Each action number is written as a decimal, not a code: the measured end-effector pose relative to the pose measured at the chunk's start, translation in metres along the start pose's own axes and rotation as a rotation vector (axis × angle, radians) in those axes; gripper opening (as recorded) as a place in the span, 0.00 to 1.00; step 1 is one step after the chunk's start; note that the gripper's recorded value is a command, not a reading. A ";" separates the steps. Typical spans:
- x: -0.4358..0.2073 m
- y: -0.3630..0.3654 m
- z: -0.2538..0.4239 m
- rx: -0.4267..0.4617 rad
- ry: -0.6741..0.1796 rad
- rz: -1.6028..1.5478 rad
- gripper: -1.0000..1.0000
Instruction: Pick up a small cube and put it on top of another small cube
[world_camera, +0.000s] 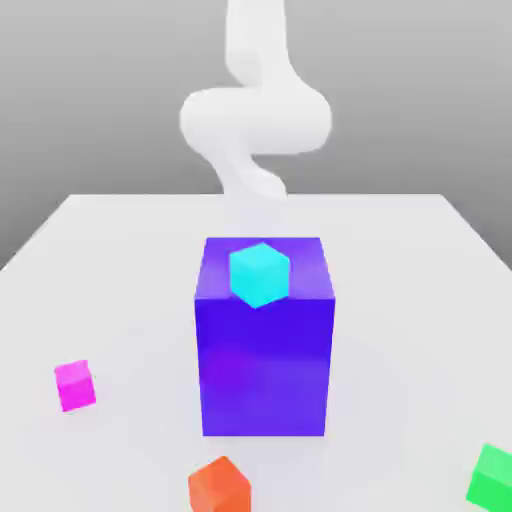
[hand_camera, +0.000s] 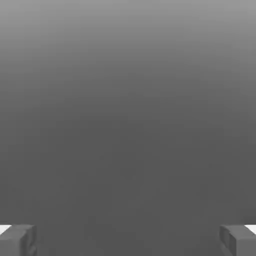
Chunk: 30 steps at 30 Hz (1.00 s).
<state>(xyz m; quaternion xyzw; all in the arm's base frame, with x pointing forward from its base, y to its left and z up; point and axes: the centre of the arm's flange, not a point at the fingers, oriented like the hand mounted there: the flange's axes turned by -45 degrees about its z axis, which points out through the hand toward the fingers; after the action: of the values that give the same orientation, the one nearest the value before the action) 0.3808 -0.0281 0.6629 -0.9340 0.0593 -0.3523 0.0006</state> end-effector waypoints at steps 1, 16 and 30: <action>-0.004 0.013 0.025 -0.020 -0.034 0.043 0.50; -0.201 0.212 0.275 -0.295 -0.462 0.683 0.50; -0.382 0.267 0.361 -0.409 -0.630 0.972 0.00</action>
<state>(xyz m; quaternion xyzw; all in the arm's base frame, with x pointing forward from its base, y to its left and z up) 0.3041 -0.2652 0.1285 -0.8405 0.5417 -0.0001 -0.0003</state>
